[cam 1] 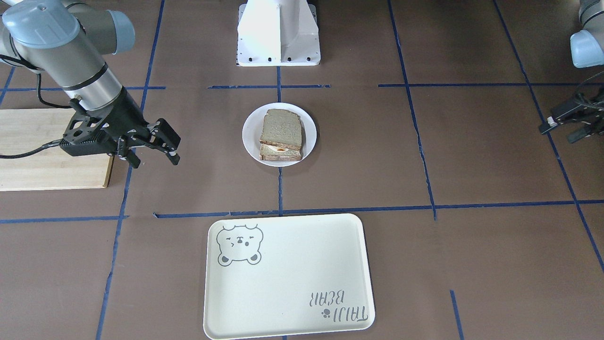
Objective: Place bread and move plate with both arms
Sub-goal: 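Withdraw the right arm while the left arm reaches toward the plate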
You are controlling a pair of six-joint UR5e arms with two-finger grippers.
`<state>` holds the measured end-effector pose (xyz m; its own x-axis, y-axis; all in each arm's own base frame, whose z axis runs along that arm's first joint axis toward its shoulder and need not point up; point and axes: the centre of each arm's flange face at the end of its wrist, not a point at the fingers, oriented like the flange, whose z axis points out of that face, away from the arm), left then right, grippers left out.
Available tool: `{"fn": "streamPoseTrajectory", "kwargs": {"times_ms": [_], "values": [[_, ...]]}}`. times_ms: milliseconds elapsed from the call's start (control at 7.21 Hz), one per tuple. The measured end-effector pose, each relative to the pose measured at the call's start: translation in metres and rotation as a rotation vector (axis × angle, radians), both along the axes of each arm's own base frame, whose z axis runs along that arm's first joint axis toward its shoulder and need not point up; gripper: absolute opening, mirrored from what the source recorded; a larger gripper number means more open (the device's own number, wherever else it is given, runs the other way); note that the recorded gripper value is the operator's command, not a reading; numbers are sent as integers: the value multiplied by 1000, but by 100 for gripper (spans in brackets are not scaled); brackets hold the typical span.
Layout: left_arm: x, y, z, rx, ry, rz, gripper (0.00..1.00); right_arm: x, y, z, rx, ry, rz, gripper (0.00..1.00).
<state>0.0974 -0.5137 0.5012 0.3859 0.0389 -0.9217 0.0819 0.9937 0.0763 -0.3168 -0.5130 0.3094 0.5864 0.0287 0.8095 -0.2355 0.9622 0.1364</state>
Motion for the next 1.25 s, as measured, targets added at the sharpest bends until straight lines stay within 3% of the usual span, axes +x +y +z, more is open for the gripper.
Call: {"fn": "streamPoseTrajectory", "kwargs": {"times_ms": [277, 555, 832, 1110, 1249], "values": [[72, -7, -55, -71, 63, -73, 100, 42, -15, 29, 51, 190, -116, 100], [139, 10, -87, -166, 173, -190, 100, 95, -23, 54, 67, 311, -234, 100], [210, 51, -108, -260, 346, -283, 95, 159, -29, 80, 42, 305, -369, 100], [273, 100, -114, -292, 443, -298, 67, 204, -20, 112, -8, 237, -413, 100], [291, 118, -115, -299, 455, -276, 61, 222, -14, 128, -20, 211, -422, 100]]}}
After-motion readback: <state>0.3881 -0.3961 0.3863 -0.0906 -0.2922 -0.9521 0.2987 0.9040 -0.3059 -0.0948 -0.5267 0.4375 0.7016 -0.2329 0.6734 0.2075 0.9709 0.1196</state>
